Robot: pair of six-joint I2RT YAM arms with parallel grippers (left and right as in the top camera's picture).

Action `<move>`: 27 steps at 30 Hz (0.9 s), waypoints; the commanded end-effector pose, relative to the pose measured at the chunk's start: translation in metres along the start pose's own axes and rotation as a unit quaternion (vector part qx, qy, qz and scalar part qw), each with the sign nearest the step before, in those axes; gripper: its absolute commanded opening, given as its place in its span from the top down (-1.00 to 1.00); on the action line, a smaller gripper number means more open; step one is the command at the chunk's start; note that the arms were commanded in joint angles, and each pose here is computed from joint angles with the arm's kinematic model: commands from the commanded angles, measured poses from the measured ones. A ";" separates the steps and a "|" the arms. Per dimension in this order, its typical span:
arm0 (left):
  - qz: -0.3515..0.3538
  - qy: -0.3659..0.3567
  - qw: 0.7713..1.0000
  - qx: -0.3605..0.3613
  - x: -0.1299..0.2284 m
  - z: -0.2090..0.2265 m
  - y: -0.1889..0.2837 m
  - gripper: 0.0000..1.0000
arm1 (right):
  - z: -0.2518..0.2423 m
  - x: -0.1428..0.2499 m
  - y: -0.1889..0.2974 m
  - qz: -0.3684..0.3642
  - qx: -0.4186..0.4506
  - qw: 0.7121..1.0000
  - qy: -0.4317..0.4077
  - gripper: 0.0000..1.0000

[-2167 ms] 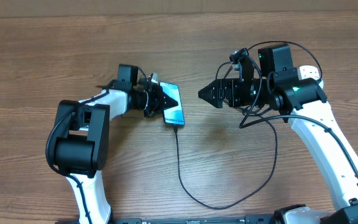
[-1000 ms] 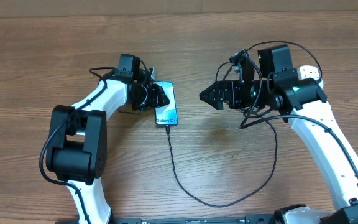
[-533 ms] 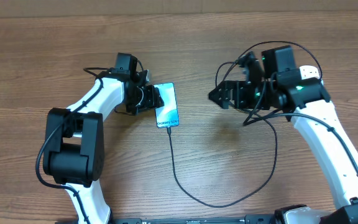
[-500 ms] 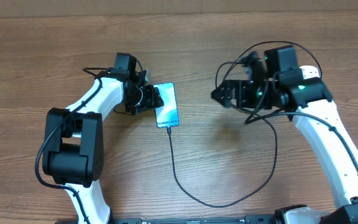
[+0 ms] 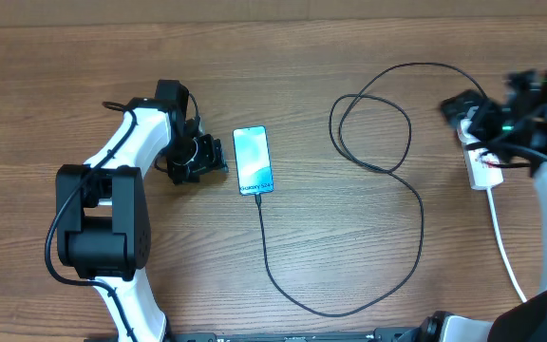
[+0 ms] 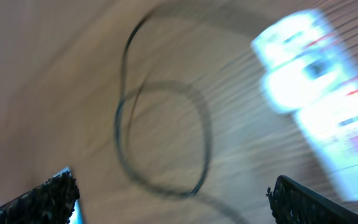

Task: Plug charger to phone and switch on socket
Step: 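Position the right gripper over the switch beside the white plug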

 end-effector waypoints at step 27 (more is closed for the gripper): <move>-0.089 -0.093 0.990 0.048 0.043 -0.053 0.098 -0.99 | -0.126 -0.042 -0.114 -0.062 0.135 0.981 -0.128 0.92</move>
Point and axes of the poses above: each gripper's point midway between its finger pads, its own y axis back along the fingers, its own z axis along the line the jaws close on, x = y × z, the point moved 10 cm from there along y, back along the fingers, and after that the axes turned 2 degrees about -y, right-handed, at the moved point
